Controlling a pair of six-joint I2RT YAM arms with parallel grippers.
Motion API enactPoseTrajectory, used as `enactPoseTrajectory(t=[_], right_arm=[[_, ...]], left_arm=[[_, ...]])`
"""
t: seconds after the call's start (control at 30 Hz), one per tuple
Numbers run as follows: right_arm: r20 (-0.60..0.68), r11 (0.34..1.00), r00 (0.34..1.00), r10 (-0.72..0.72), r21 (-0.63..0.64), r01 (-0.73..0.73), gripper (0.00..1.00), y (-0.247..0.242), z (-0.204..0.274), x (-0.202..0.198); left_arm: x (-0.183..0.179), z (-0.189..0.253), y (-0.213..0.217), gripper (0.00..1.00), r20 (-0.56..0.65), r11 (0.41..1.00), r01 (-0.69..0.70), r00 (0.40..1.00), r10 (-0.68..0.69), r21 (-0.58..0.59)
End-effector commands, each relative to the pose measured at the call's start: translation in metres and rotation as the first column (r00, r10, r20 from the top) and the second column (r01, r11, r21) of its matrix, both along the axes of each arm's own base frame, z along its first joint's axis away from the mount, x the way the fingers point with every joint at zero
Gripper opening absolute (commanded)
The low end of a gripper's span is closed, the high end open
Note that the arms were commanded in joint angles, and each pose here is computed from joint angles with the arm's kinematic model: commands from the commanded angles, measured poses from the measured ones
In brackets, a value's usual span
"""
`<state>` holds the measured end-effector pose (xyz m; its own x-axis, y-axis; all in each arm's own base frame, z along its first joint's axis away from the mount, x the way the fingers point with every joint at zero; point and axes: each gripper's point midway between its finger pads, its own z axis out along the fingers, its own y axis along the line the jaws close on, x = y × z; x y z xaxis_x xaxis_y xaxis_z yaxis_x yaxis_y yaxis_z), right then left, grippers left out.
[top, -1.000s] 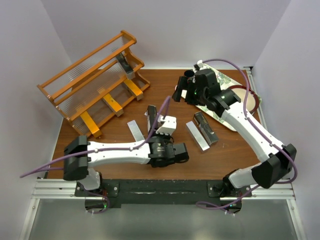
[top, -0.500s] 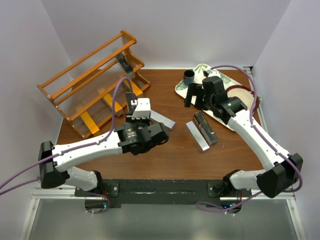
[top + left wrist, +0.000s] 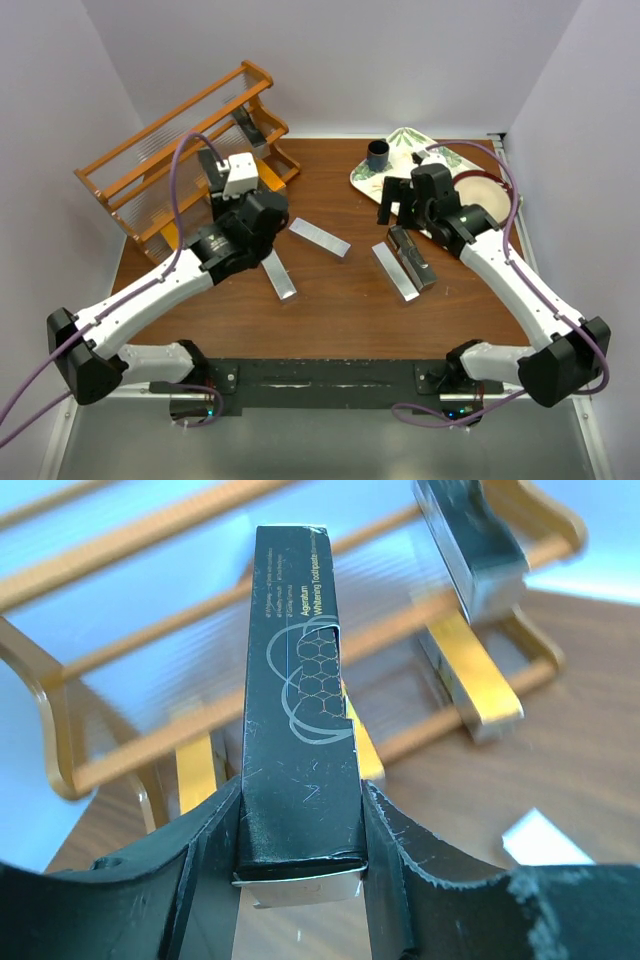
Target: Place and organize the toothpastes onto the shelf
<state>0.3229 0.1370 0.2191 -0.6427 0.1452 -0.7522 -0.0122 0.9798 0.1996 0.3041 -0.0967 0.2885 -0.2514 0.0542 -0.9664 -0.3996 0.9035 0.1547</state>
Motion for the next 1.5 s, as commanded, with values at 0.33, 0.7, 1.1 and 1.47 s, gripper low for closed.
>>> enactPoseTrajectory(t=[0.33,0.7,1.1,1.47], right_arm=[[0.123,0.999,0.992,-0.012,-0.040,0.017,0.99,-0.020,0.018,-0.004],[0.144,0.999,0.990,-0.006,-0.042,0.013,0.99,-0.020,0.020,-0.004],[0.141,0.999,0.990,0.016,-0.047,-0.010,0.99,-0.018,0.015,-0.005],[0.126,0.998,0.991,0.036,-0.046,-0.031,0.99,-0.015,0.010,-0.006]], left_arm=[[0.084,0.005,0.045,0.12,0.095,0.987,-0.140,0.985,0.147,-0.073],[0.106,-0.009,0.056,0.12,0.091,0.981,-0.178,0.979,0.185,-0.079],[0.133,-0.031,0.063,0.15,0.091,0.975,-0.204,0.973,0.212,-0.093],[0.138,-0.056,0.071,0.27,0.057,0.967,-0.237,0.968,0.243,-0.095]])
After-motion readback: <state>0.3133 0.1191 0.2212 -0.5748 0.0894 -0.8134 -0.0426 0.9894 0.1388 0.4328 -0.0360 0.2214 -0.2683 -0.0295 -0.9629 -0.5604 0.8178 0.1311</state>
